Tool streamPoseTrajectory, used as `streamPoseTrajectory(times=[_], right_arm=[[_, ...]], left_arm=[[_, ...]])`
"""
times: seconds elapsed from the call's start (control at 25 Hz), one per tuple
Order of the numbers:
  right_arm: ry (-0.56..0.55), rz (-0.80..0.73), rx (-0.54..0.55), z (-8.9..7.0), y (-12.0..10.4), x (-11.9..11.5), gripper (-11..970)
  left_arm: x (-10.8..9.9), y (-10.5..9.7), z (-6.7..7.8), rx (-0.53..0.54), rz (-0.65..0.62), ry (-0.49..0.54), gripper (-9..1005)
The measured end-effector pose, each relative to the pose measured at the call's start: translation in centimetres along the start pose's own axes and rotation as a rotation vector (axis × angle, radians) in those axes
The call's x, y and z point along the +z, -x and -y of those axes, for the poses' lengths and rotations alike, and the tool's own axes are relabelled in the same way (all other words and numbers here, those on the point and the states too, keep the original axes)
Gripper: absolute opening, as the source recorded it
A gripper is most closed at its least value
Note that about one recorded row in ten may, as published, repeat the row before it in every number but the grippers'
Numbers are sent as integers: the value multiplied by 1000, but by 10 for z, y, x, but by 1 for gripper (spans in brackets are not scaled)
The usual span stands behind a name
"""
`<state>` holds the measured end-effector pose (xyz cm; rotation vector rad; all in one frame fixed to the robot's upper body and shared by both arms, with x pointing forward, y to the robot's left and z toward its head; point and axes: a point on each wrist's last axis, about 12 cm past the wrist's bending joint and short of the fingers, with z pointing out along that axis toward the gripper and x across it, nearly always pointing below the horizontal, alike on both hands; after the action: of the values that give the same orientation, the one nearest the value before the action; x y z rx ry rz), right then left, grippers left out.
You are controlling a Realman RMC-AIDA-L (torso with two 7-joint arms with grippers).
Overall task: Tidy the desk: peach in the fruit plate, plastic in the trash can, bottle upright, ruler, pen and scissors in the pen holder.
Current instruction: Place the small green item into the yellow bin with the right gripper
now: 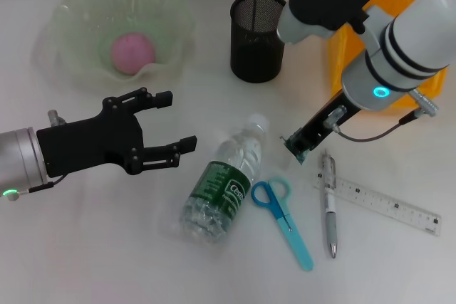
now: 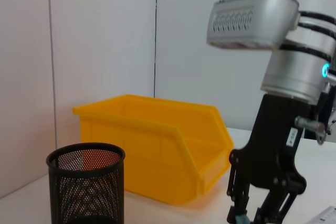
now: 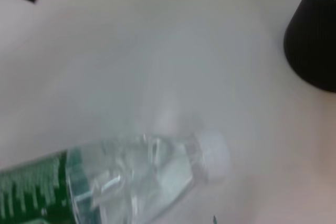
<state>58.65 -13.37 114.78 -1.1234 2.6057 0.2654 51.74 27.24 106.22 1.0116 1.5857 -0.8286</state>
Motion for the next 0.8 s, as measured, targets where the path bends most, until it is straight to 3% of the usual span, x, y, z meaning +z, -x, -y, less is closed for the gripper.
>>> streamPoseTrajectory(times=[0.2, 0.52, 0.8], right_arm=[[-18, 97, 23, 8, 6, -38, 358], [-163, 240, 101, 34, -2, -103, 369], [-296, 290, 201, 65, -22, -125, 378]], left_arm=[[0, 0, 0, 0, 0, 0, 873], [1, 0, 0, 1, 1, -1, 871], [2, 1, 0, 1, 3, -4, 872]])
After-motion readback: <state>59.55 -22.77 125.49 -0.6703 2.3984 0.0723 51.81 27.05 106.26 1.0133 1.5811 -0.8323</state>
